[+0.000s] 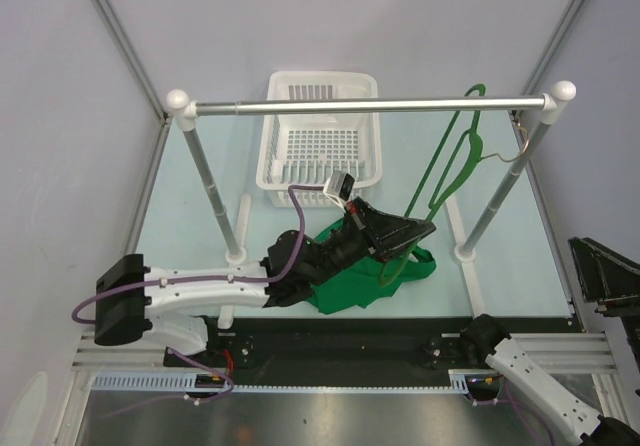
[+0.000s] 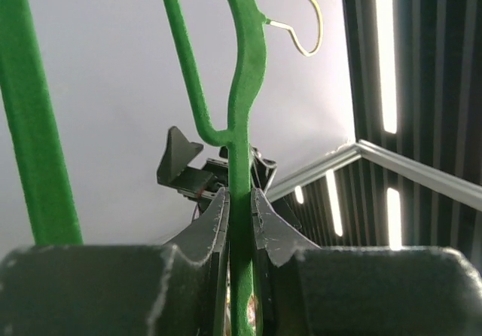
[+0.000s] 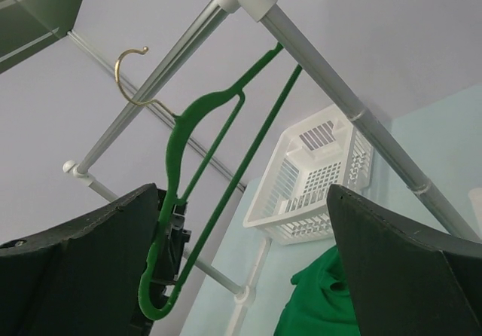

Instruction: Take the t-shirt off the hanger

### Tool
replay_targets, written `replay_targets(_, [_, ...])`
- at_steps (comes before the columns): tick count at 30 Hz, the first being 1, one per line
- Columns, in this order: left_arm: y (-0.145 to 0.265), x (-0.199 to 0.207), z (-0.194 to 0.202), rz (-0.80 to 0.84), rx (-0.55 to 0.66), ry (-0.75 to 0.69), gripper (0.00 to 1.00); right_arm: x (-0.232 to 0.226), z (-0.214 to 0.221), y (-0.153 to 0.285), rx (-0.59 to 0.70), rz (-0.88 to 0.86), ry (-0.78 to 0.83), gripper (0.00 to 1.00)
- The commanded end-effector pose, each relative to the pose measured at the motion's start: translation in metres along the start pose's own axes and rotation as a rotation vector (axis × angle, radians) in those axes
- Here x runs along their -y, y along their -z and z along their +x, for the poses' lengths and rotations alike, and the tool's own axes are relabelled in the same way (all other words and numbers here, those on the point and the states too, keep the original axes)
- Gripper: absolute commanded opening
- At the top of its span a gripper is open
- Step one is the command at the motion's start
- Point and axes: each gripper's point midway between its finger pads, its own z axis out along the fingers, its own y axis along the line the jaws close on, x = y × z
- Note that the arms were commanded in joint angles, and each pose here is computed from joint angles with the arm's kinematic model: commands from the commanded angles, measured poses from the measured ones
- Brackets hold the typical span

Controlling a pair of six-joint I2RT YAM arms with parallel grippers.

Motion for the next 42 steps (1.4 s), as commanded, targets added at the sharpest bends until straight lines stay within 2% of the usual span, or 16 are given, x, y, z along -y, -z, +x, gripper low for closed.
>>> replay_targets(1, [-0.009, 0.073, -0.023, 0.234, 0.103, 0.106, 0.01, 0.002, -0.008, 0.007, 0.027, -0.004, -0.001, 1.00])
replay_targets(4, [-0.012, 0.078, -0.031, 0.256, 0.143, 0.097, 0.00, 0.004, -0.007, 0.007, 0.024, 0.001, 0.007, 1.00])
replay_targets(20, [-0.044, 0.031, -0.048, 0.167, 0.207, 0.137, 0.00, 0.015, -0.005, 0.008, 0.023, 0.030, 0.014, 1.00])
replay_targets(31, [-0.055, -0.016, -0.042, 0.016, 0.200, 0.164, 0.00, 0.020, -0.003, 0.007, 0.023, 0.039, 0.006, 1.00])
replay_targets(38, [-0.059, -0.035, -0.035, -0.014, 0.175, 0.203, 0.00, 0.023, 0.001, 0.004, 0.014, 0.041, 0.002, 1.00])
replay_targets(42, [-0.055, -0.041, -0.030, -0.027, 0.136, 0.173, 0.00, 0.025, 0.003, 0.004, 0.011, 0.045, 0.005, 1.00])
